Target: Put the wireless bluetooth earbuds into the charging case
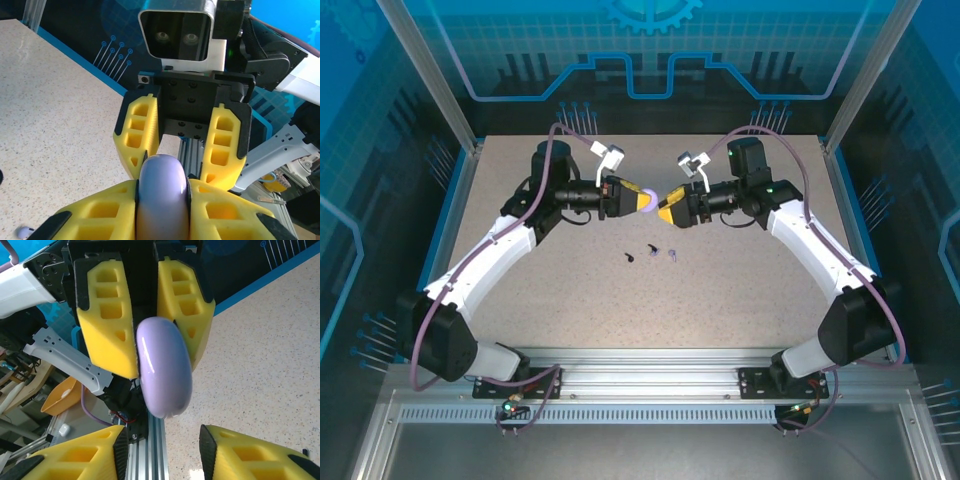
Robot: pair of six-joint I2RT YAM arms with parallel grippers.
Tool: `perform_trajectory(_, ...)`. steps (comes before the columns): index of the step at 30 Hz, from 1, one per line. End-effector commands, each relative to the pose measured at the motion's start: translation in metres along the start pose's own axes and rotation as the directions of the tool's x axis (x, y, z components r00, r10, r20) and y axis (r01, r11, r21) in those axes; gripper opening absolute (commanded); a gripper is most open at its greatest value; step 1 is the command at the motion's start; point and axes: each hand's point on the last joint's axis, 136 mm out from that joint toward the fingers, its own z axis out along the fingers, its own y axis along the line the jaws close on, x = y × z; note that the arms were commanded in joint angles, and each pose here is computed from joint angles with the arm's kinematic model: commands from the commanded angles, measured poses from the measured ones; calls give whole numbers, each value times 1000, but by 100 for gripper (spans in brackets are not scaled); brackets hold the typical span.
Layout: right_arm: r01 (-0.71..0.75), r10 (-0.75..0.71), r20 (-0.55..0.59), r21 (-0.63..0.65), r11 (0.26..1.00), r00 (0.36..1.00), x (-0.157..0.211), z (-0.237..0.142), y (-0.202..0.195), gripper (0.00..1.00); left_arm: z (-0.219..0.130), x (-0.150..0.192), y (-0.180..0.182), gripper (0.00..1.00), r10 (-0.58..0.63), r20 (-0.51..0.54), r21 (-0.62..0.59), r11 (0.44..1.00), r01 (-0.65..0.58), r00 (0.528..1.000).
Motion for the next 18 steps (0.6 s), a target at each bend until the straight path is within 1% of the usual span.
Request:
perform_trajectory(1,51,-50,12,-57,997,999,-12,0,21,42,0,-2,-20,20,63,-4,68,996,-63,998)
perform_trajectory(6,65,-65,10,-86,994,998,-16,3,27,37,1,-1,-25,20,75,-7,81,994,-75,997)
perform_trajectory(18,85,-86,3,-124,989,996,-20,9,37,33,3,1,-25,20,83,-20,82,993,-81,996)
